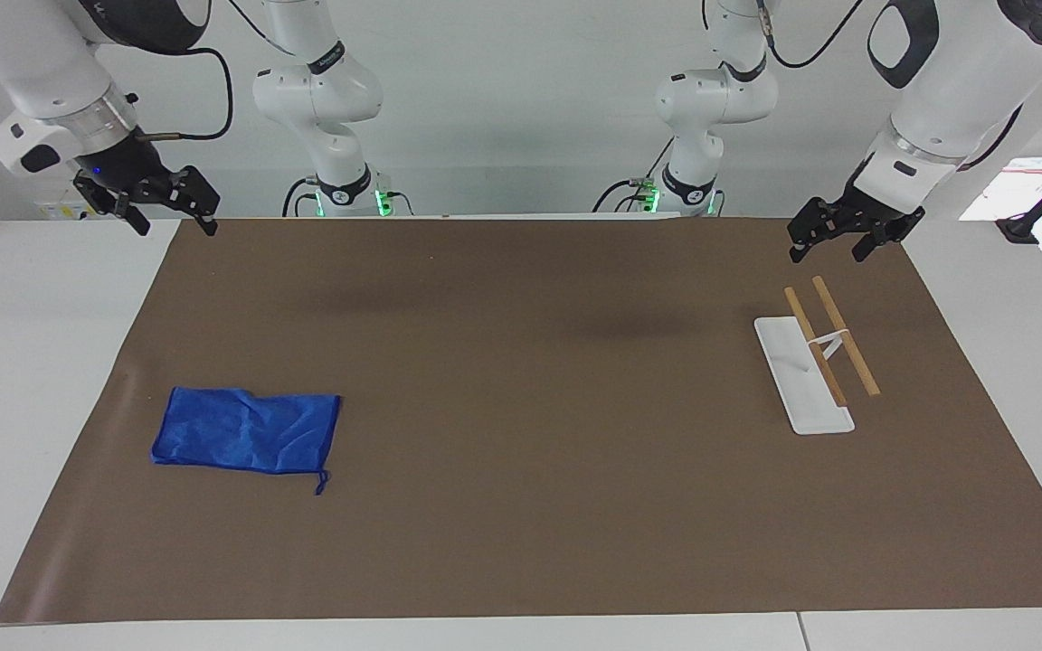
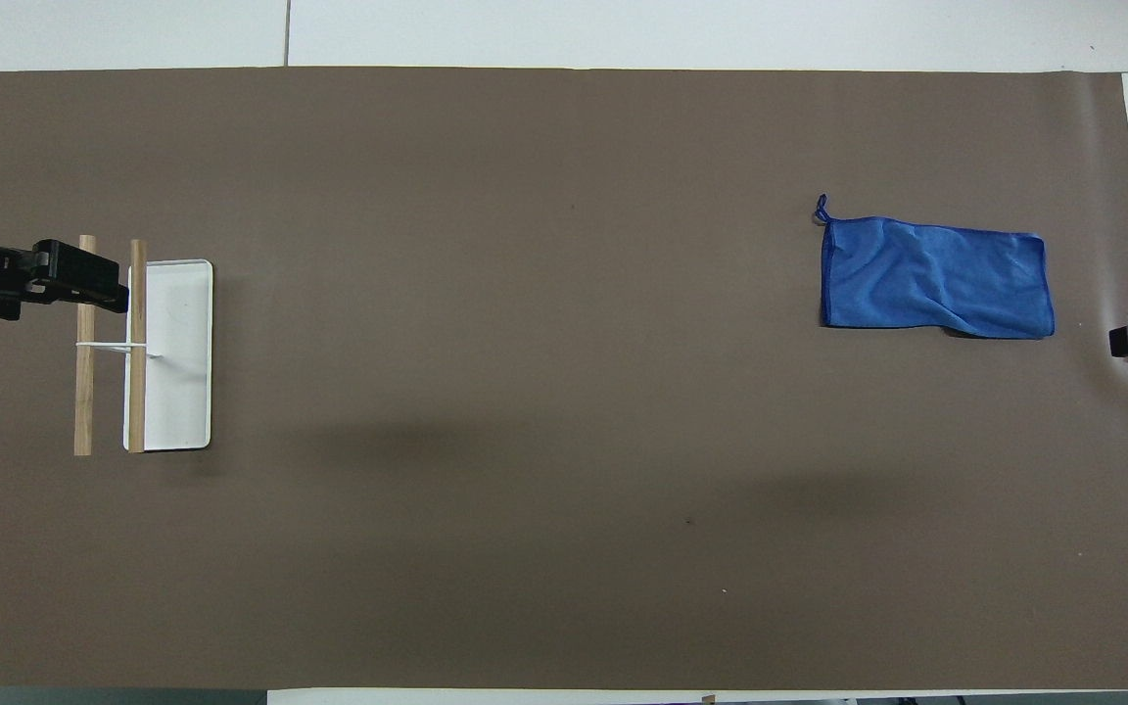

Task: Right arm passes towel to left arm to hang
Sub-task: 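Reach the right gripper toward the blue towel, then lower the right gripper onto the blue towel and close on it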

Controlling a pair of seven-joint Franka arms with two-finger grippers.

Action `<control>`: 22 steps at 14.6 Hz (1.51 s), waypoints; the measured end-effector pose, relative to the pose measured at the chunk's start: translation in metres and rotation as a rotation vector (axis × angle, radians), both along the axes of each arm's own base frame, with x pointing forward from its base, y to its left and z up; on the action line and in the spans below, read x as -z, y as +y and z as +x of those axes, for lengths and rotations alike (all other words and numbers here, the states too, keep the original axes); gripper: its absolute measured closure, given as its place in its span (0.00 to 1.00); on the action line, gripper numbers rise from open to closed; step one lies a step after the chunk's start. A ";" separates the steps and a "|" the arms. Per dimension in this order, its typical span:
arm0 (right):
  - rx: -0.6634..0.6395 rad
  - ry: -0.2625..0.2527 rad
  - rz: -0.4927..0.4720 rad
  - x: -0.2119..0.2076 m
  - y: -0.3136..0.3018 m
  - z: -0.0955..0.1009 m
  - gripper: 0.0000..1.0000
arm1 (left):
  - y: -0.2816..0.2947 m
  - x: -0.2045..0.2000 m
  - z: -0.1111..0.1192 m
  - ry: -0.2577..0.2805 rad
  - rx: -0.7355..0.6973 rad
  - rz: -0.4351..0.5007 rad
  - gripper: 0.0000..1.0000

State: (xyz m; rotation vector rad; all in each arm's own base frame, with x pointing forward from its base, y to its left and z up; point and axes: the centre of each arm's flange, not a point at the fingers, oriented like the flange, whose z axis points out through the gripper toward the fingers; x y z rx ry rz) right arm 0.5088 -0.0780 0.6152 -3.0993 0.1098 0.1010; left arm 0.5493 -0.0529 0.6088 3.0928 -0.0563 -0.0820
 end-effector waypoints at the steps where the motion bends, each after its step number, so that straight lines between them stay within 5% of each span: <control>1: 0.000 0.000 0.000 0.000 0.000 0.000 0.00 | 0.000 0.000 0.000 0.000 0.000 0.000 0.00; 8: 0.000 -0.001 -0.001 0.000 -0.001 0.000 0.00 | 0.003 -0.009 -0.004 -0.020 0.010 0.026 0.00; 11: -0.027 -0.067 -0.010 -0.002 0.002 0.010 0.00 | 0.005 -0.012 -0.004 -0.029 0.032 0.047 0.00; 14: -0.030 -0.100 -0.018 0.027 0.006 0.045 0.00 | 0.006 -0.015 -0.004 -0.035 0.053 0.049 0.00; 18: -0.033 -0.129 -0.037 0.126 0.011 0.125 0.00 | 0.007 -0.015 -0.004 -0.036 0.062 0.049 0.00; 22: -0.058 -0.060 -0.050 0.227 0.028 0.154 0.00 | 0.007 -0.015 -0.004 -0.036 0.064 0.049 0.00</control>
